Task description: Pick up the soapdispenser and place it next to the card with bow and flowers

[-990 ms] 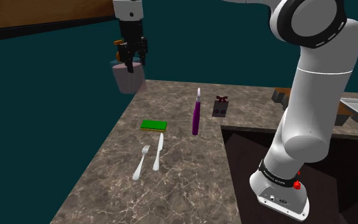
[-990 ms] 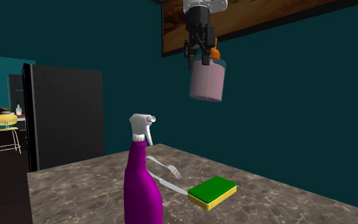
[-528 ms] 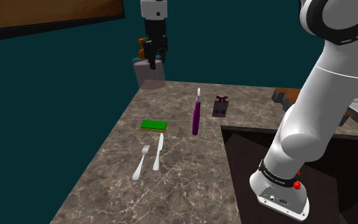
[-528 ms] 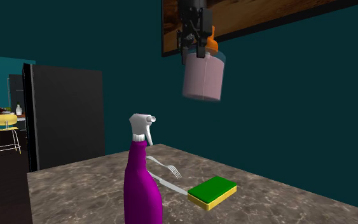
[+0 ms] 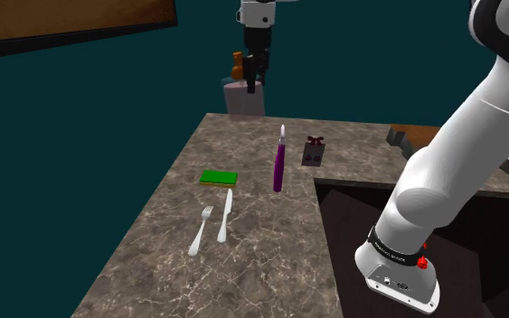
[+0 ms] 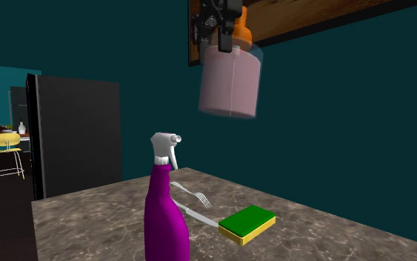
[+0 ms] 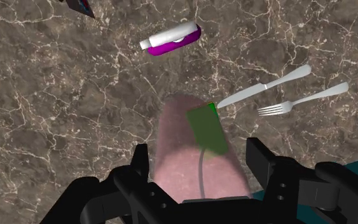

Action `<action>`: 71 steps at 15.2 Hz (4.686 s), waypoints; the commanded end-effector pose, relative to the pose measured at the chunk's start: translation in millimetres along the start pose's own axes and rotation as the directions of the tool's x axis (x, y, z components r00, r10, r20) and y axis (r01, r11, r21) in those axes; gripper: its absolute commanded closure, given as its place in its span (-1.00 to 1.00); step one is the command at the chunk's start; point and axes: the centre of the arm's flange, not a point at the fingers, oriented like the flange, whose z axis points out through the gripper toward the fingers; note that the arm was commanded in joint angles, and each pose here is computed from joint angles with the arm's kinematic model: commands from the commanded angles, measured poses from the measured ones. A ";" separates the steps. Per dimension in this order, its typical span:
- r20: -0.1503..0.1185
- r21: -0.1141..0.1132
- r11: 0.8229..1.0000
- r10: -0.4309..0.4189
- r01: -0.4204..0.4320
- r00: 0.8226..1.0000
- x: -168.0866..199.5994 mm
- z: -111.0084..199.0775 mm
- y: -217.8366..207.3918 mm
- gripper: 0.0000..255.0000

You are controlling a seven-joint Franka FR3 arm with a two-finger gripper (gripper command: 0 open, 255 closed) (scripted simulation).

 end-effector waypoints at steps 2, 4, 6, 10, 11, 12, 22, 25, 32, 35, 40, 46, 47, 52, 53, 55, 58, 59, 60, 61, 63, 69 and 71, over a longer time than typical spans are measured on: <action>-0.001 0.001 1.000 -0.001 0.001 1.000 -27.6 2.0 30.9 1.00; -0.001 0.001 1.000 -0.001 0.001 1.000 -44.8 2.7 51.0 1.00; -0.001 0.001 1.000 -0.001 0.001 1.000 -62.0 3.5 71.0 1.00; -0.001 0.001 1.000 -0.001 0.001 1.000 -96.4 5.0 111.0 1.00; -0.001 0.001 1.000 -0.001 0.001 1.000 -105.0 5.4 121.0 1.00; -0.001 0.001 1.000 -0.001 0.001 1.000 -113.6 5.7 131.0 1.00; -0.001 0.001 1.000 -0.001 0.001 1.000 -199.5 9.5 231.1 1.00; -0.001 0.001 1.000 -0.001 0.001 1.000 -225.3 10.6 261.2 1.00; -0.001 0.001 1.000 -0.001 0.001 1.000 -280.5 13.0 325.4 1.00; -0.001 0.001 1.000 -0.001 0.001 1.000 -280.5 28.8 324.7 1.00; -0.001 0.001 1.000 -0.001 0.001 1.000 -280.5 55.2 323.7 1.00; -0.001 0.001 1.000 -0.001 0.001 1.000 -280.5 86.8 322.4 1.00; -0.001 0.001 1.000 -0.001 0.001 1.000 -280.5 92.1 322.2 1.00; -0.001 0.001 1.000 -0.001 0.001 1.000 -280.5 118.5 321.1 1.00; -0.001 0.001 1.000 -0.001 0.001 1.000 -280.6 123.7 320.9 1.00; -0.001 0.001 1.000 -0.001 0.001 1.000 -280.6 134.3 320.5 1.00; -0.001 0.001 1.000 -0.001 0.001 1.000 -280.6 150.1 319.9 1.00; -0.001 0.001 1.000 -0.001 0.001 1.000 -280.6 155.4 319.7 1.00; -0.001 0.001 1.000 -0.001 0.001 1.000 -280.6 160.7 319.4 1.00; -0.001 0.001 1.000 -0.001 0.001 1.000 -280.6 165.9 319.2 1.00; -0.001 0.001 1.000 -0.001 0.001 1.000 -280.6 176.5 318.8 1.00; -0.001 0.001 1.000 -0.001 0.001 1.000 -280.6 208.1 317.6 1.00; -0.001 0.001 1.000 -0.001 0.001 1.000 -280.6 218.7 317.1 1.00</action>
